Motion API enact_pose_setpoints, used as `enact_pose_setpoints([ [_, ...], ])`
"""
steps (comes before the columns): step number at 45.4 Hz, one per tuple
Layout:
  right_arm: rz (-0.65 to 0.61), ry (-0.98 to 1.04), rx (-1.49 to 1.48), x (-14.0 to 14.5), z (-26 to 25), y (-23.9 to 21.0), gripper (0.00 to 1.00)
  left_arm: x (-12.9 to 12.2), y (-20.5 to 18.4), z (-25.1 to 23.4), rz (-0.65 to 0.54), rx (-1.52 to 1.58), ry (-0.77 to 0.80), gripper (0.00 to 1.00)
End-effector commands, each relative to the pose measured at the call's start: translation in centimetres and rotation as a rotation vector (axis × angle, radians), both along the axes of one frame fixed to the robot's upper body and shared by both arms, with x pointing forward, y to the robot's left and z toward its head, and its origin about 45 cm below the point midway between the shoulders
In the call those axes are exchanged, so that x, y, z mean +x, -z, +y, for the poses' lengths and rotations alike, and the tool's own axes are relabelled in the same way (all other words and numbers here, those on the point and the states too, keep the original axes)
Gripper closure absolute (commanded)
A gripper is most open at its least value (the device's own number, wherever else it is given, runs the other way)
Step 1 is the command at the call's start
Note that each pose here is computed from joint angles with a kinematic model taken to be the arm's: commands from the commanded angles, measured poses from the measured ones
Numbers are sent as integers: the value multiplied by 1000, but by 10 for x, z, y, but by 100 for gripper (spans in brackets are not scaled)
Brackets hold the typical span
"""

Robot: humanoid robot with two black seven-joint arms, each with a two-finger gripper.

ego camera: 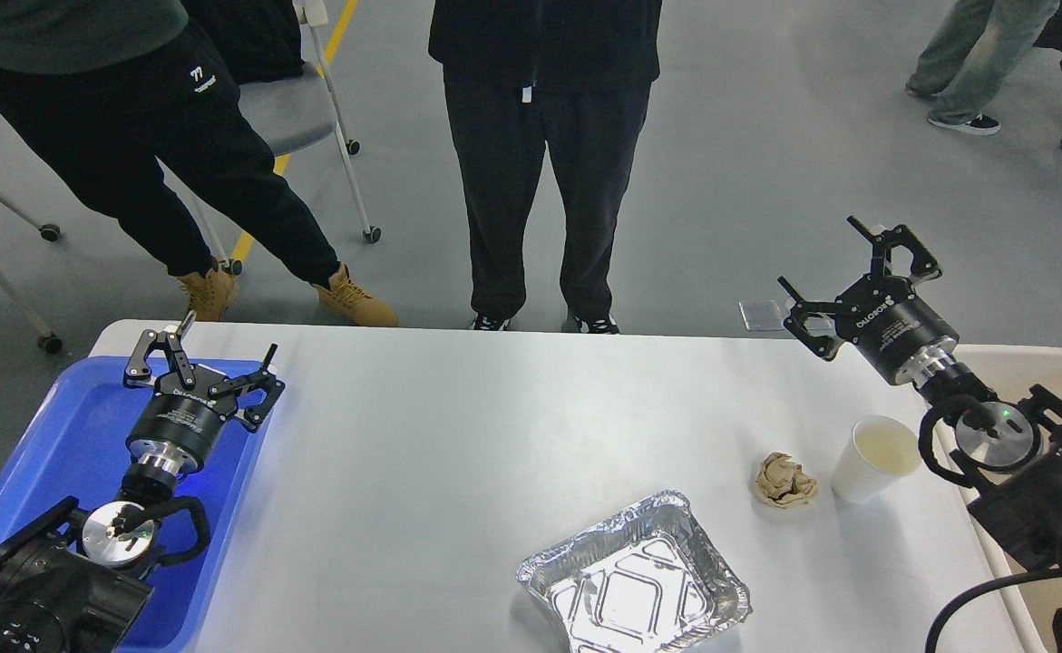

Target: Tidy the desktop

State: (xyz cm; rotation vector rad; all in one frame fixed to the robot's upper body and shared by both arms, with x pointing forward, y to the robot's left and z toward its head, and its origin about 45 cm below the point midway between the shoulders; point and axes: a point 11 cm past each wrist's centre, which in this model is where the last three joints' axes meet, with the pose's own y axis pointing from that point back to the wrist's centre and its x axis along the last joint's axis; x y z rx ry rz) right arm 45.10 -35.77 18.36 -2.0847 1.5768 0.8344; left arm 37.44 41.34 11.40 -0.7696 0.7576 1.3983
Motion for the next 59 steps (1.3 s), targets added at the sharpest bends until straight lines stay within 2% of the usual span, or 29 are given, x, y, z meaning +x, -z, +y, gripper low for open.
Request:
enact_pose_setpoints([
  [1,-2,-1,0,1,0,-1,0,0,0,0,0,2,0,0],
  [34,-40,-31,-22,7,1,-20,0,0,0,1,2,6,2,0],
  [49,-36,-154,-148,2,13,-29,0,0,0,2,0,6,-1,0],
  [59,-44,-245,-325,-1,18,-68,0,0,0,1,2,7,1,0],
])
